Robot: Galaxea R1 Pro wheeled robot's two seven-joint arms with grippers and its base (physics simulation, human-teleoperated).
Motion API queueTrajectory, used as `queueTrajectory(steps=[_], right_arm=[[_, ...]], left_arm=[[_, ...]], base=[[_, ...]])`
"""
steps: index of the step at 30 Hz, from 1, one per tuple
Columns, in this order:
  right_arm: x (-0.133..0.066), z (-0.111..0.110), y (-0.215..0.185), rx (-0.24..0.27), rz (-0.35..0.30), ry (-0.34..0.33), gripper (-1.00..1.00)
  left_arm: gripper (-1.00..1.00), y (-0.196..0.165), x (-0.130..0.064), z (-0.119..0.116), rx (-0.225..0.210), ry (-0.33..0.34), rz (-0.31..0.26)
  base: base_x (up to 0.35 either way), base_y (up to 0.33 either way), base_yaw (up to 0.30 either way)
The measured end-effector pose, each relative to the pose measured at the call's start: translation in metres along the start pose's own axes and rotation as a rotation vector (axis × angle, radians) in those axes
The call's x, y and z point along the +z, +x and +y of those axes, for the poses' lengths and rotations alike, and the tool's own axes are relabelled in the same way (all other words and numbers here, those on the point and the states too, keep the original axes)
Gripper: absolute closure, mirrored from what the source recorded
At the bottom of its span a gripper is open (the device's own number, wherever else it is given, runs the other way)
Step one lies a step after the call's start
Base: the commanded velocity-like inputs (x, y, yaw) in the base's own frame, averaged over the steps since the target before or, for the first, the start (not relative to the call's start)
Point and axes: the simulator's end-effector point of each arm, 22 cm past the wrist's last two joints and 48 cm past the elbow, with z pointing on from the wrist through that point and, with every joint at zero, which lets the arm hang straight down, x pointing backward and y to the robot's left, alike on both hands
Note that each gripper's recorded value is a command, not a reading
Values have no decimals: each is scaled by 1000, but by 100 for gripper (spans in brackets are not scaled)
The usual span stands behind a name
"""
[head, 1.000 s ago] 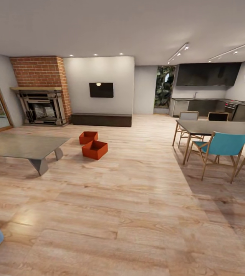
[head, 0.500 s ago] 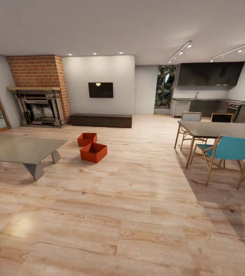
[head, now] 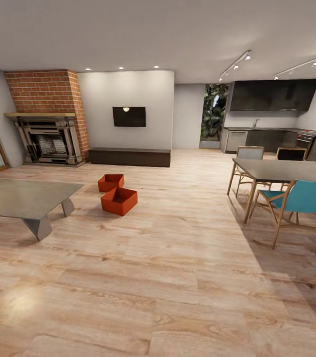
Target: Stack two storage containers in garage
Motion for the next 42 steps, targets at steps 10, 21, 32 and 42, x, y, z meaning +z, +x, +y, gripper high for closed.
queueTrajectory(steps=[10,21,32,42], right_arm=[[0,0,0,1,1,1,-100],[0,0,0,-9,2,-1,-100],[0,0,0,-7,2,-1,-100],[0,1,0,-9,1,-3,-100]], left_arm=[[-100,0,0,0,0,0,-1],[-100,0,0,0,0,0,-1],[-100,0,0,-1,0,2,-1],[-100,0,0,0,2,0,-1]], base=[[322,0,0],[322,0,0],[322,0,0],[322,0,0]])
